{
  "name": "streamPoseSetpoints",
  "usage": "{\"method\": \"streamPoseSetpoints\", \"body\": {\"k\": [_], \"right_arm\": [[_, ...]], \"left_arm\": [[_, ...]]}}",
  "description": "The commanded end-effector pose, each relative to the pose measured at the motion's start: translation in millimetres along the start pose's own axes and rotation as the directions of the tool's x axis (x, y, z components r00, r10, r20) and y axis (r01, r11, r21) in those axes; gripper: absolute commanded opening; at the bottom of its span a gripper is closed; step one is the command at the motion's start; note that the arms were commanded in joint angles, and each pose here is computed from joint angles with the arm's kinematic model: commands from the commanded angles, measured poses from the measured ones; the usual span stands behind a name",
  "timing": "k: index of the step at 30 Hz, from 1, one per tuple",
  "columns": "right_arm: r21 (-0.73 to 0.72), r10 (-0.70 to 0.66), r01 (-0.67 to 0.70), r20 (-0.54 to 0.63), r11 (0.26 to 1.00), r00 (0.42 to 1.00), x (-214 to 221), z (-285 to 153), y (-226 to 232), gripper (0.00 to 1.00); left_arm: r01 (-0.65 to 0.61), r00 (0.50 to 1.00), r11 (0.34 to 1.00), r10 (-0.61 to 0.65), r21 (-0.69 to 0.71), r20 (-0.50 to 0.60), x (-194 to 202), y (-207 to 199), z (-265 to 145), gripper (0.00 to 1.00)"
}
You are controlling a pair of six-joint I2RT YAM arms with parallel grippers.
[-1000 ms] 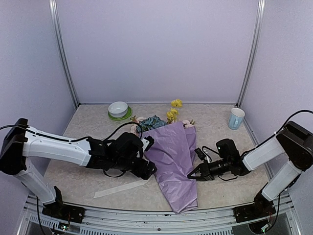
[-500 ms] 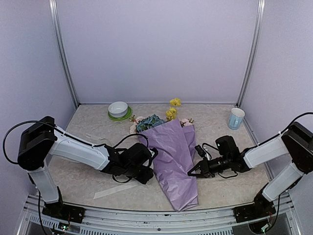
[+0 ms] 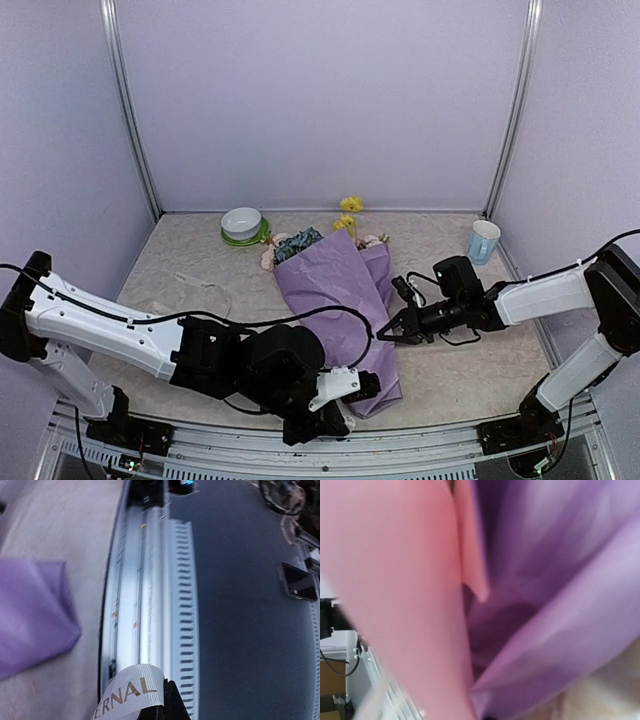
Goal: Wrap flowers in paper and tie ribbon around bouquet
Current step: Move the ribbon to the center of the board.
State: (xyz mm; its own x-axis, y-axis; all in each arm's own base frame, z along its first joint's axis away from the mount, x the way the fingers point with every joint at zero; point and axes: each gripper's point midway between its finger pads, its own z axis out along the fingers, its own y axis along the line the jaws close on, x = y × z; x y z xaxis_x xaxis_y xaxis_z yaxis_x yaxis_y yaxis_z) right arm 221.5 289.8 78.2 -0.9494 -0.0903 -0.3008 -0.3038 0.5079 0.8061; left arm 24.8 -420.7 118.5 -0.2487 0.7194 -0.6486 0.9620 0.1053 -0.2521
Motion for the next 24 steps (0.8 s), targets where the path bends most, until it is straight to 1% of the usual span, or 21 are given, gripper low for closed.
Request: {"method": "streamPoseSetpoints", "body": {"k": [1, 2, 5, 6, 8, 9, 11, 12, 13, 17, 20, 24], "right_arm": [[-0.013, -0.056, 0.056, -0.002, 0.998, 0.998, -20.4, 2.1, 19.0, 0.0], [-0.011, -0.061, 0.061, -0.003, 0.998, 0.998, -24.0, 3.2, 20.5, 0.0], [-0.013, -0.069, 0.068, -0.004, 0.998, 0.998, -32.1, 5.1, 24.1, 0.0], [-0.015, -0.075, 0.075, -0.002, 0.997, 0.997, -36.7, 5.3, 26.7, 0.0], [-0.018, -0.086, 0.086, 0.001, 0.996, 0.996, -43.4, 5.4, 31.2, 0.0], [-0.021, -0.091, 0.091, 0.002, 0.996, 0.996, -46.1, 5.4, 33.7, 0.0], [-0.028, -0.102, 0.102, 0.012, 0.994, 0.995, -52.7, 4.2, 40.3, 0.0], [-0.029, -0.107, 0.107, 0.016, 0.994, 0.994, -55.3, 3.7, 42.7, 0.0], [-0.03, -0.111, 0.111, 0.018, 0.993, 0.994, -57.2, 3.2, 44.6, 0.0], [-0.028, -0.129, 0.13, 0.02, 0.991, 0.991, -62.8, 1.1, 50.1, 0.0], [-0.024, -0.144, 0.144, 0.023, 0.989, 0.989, -66.4, -0.6, 53.0, 0.0], [-0.025, -0.154, 0.155, 0.024, 0.988, 0.988, -71.3, -2.1, 56.3, 0.0]], "left_arm": [[-0.214, 0.975, 0.959, 0.222, 0.184, -0.022, -23.0, -50.8, 9.5, 0.01], [-0.25, 0.963, 0.949, 0.265, 0.192, -0.052, -24.8, -50.9, 20.0, 0.01], [-0.341, 0.927, 0.916, 0.365, 0.21, -0.089, -47.3, -48.7, 55.3, 0.01], [-0.38, 0.914, 0.901, 0.4, 0.209, -0.061, -69.0, -51.7, 61.7, 0.01], [-0.432, 0.893, 0.88, 0.448, 0.197, -0.042, -89.9, -50.0, 77.7, 0.01], [-0.457, 0.883, 0.872, 0.469, 0.177, -0.03, -99.5, -47.0, 84.3, 0.01], [-0.488, 0.871, 0.87, 0.49, 0.068, -0.015, -118.9, -28.3, 92.4, 0.01], [-0.491, 0.871, 0.871, 0.491, 0.028, 0.004, -127.6, -21.3, 92.4, 0.01], [-0.48, 0.877, 0.877, 0.48, -0.035, 0.017, -136.8, -5.6, 90.3, 0.01], [-0.403, 0.893, 0.89, 0.433, -0.212, 0.121, -165.3, 35.4, 74.8, 0.01], [-0.353, 0.862, 0.861, 0.451, -0.366, 0.231, -192.4, 52.0, 53.0, 0.0], [-0.324, 0.804, 0.814, 0.505, -0.481, 0.313, -227.1, 54.1, 25.9, 0.0]]}}
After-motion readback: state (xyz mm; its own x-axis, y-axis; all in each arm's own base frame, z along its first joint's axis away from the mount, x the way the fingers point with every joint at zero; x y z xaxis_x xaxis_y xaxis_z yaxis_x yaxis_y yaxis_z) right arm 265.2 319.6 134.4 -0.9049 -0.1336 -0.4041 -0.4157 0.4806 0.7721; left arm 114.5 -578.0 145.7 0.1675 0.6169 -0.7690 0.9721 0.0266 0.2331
